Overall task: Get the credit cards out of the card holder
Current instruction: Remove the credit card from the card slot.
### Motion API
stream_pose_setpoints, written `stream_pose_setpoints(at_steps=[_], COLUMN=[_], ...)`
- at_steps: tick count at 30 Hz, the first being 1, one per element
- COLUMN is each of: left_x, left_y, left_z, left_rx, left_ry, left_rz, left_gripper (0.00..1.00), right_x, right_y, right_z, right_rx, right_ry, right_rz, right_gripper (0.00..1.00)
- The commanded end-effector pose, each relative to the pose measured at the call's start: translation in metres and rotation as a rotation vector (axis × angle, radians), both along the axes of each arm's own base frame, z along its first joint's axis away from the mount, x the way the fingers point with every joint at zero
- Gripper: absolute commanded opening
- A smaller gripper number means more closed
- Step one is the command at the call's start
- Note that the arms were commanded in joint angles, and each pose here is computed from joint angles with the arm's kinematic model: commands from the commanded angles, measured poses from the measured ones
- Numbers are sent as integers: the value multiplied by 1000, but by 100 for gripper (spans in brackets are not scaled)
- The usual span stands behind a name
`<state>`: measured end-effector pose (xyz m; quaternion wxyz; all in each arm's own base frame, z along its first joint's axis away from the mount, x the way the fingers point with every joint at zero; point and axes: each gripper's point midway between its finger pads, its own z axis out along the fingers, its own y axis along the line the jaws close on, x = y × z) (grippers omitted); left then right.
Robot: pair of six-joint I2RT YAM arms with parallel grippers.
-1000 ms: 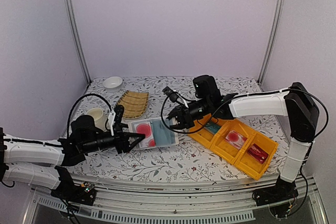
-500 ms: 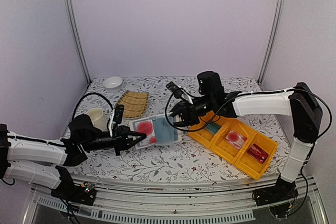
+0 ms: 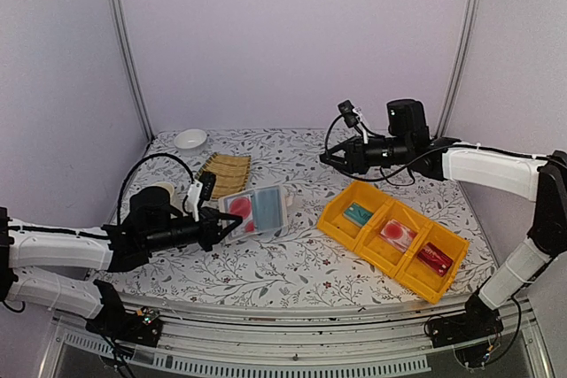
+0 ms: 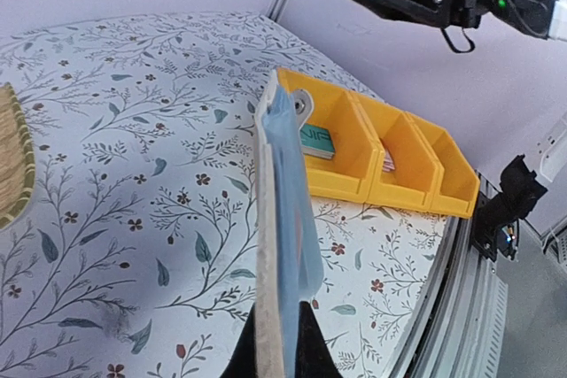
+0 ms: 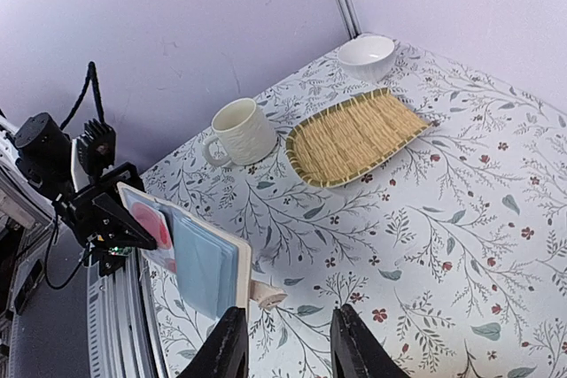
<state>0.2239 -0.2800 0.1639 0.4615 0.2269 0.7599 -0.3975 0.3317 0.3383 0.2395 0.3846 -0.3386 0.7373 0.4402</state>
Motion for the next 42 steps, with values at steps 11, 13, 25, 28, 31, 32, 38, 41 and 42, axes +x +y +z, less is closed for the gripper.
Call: stream_pose_setpoints(at_steps=[11, 13, 25, 28, 31, 32, 38, 41, 42], left_x=[3, -3, -34, -40, -41, -41, -41, -40, -40], left_y=[-9, -10, -10, -13, -15, -15, -15, -15, -16], left_z=[23, 31, 70, 74, 75, 75, 76, 73, 72], left_rx=[-86, -120, -259, -280, -295, -300, -308, -302, -301], left_ry=[-41, -64, -199, -210, -206, -205, -204, -195, -192], left_rz=[-21, -49, -190, -235, -245, -245, -245, -243, -241], left_gripper=[0, 0, 0, 0, 0, 0, 0, 0, 0], right_x=[-113, -108, -104, -108, -124, -130, -141, -143, -141], right_y=[120, 125, 133, 136, 138, 139, 136, 136, 136], right_z=[35, 23, -14, -23, -22, -20, -16, -12, -12], right_rx=[186, 175, 118, 105, 119, 126, 141, 153, 152], right_ry=[-76, -37, 78, 105, 108, 101, 85, 78, 78], right_rz=[447, 431, 466, 501, 581, 610, 659, 668, 659], right_gripper=[28, 26, 21, 14, 12, 12, 4, 2, 2])
